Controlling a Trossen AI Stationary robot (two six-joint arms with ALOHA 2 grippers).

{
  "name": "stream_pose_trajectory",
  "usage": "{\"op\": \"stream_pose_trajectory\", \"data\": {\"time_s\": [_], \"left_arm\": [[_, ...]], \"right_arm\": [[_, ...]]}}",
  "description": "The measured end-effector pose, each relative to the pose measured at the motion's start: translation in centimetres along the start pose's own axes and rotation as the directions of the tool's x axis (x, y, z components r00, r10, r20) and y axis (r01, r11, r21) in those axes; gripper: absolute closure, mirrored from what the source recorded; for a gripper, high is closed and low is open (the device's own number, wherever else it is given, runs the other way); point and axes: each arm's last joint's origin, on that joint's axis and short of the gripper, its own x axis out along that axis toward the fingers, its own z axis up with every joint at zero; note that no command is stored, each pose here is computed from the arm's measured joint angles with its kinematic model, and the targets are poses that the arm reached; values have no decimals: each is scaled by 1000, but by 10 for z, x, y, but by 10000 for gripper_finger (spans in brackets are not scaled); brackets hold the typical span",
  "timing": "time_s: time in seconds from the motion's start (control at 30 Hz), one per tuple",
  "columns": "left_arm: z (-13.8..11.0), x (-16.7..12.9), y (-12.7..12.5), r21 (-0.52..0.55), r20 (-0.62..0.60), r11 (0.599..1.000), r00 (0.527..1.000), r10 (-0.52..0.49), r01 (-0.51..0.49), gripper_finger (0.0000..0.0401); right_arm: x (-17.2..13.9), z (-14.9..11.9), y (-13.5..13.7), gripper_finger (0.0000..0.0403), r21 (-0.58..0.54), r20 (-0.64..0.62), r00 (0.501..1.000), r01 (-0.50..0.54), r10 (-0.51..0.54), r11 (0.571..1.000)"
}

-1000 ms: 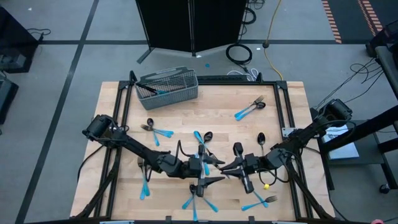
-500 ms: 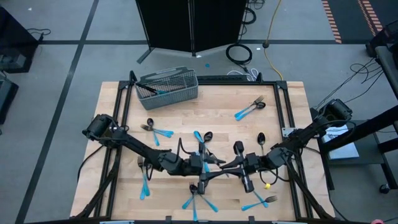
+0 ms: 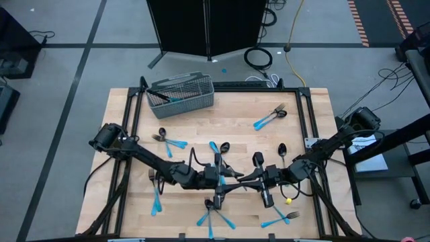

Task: Sort silverware
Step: Put the blue knife into the silverware basket

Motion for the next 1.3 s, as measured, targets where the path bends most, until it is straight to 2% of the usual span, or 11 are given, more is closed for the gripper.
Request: {"op": "stream_pose_trajectory", "data": {"time_s": [0.1, 0.37, 0.6, 0.8, 1.1, 1.2, 1.3], "left_arm": [[0, 1, 2, 1, 2, 1000, 1000, 8, -8, 283], [0, 1, 2, 35, 2, 999, 1000, 11, -11, 381], [0, 1, 2, 30, 2, 999, 1000, 19, -19, 383], [1, 1, 3, 48, 3, 998, 1000, 27, -27, 383], [12, -1, 5, 104, 10, 991, 997, 78, -79, 383], [24, -5, 8, 120, -4, 987, 995, 104, -103, 383], [38, -10, 10, 139, -36, 981, 989, 142, -136, 383]], "right_arm": [[0, 0, 0, 399, 0, 0, 1000, 5, -5, 1000], [0, 0, 0, 398, -3, 0, 1000, 5, -5, 1000], [0, 0, 0, 386, -1, -1, 1000, 4, -4, 1000], [0, 0, 0, 335, 10, -2, 1000, 8, -8, 1000], [-8, 12, -3, 268, -49, -24, 1000, 8, -10, 999], [-15, 14, -5, 259, -45, -76, 995, 56, -60, 997], [-21, 12, -8, 258, -62, -126, 976, 172, -178, 983]]}}
